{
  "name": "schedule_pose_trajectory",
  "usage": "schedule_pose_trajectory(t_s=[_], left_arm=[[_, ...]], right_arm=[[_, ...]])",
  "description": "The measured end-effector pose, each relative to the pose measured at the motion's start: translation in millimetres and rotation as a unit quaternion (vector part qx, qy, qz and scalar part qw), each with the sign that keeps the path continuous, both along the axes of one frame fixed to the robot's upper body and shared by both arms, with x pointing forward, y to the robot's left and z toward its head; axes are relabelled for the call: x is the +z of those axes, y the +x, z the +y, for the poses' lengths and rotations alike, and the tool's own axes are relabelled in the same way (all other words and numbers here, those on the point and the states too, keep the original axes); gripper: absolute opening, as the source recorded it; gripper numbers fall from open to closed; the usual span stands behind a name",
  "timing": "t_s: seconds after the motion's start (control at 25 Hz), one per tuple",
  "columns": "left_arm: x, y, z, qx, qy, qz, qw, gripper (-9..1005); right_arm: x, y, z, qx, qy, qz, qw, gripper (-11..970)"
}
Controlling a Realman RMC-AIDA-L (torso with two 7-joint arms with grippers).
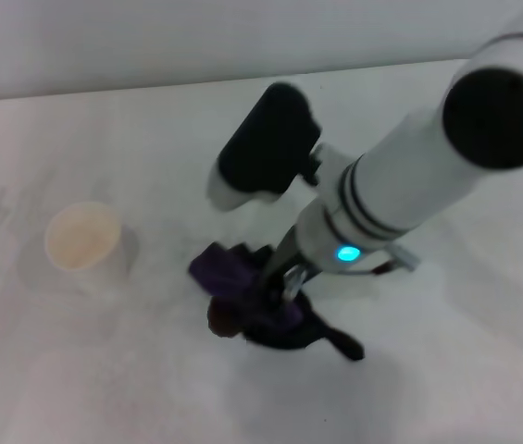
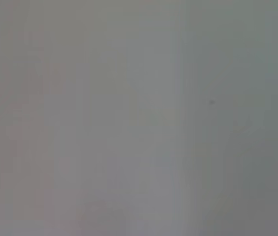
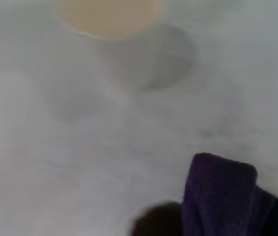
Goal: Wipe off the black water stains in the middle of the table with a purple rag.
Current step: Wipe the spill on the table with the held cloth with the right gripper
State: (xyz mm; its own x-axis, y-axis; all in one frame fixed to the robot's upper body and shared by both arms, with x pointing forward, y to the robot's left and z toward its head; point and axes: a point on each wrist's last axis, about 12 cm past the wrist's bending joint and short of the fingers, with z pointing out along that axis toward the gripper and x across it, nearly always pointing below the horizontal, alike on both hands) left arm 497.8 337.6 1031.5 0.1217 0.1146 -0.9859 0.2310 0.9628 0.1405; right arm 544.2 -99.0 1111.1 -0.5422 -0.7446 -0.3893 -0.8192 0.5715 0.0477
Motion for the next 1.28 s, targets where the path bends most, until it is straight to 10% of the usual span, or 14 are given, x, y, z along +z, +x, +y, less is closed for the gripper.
schedule_pose_trajectory(t_s=[0.44, 0.92, 1.28], left_arm=[[5.4, 5.4, 8, 0.011, 0.007, -0.006, 1.0, 882], [-0.1, -9.4, 19, 0.026, 0.009, 0.004, 1.0, 883], [-1.7, -19.9, 26, 0.053, -0.002, -0.003, 0.999, 883]], right_arm=[[-7.1, -28.0, 38, 0.017, 0.068, 0.019, 0.997, 95], [2.9, 6.1, 2, -0.053, 0.05, -0.031, 0.997, 93], [-12.4, -15.7, 17, -0.029, 0.049, -0.006, 0.998, 92]])
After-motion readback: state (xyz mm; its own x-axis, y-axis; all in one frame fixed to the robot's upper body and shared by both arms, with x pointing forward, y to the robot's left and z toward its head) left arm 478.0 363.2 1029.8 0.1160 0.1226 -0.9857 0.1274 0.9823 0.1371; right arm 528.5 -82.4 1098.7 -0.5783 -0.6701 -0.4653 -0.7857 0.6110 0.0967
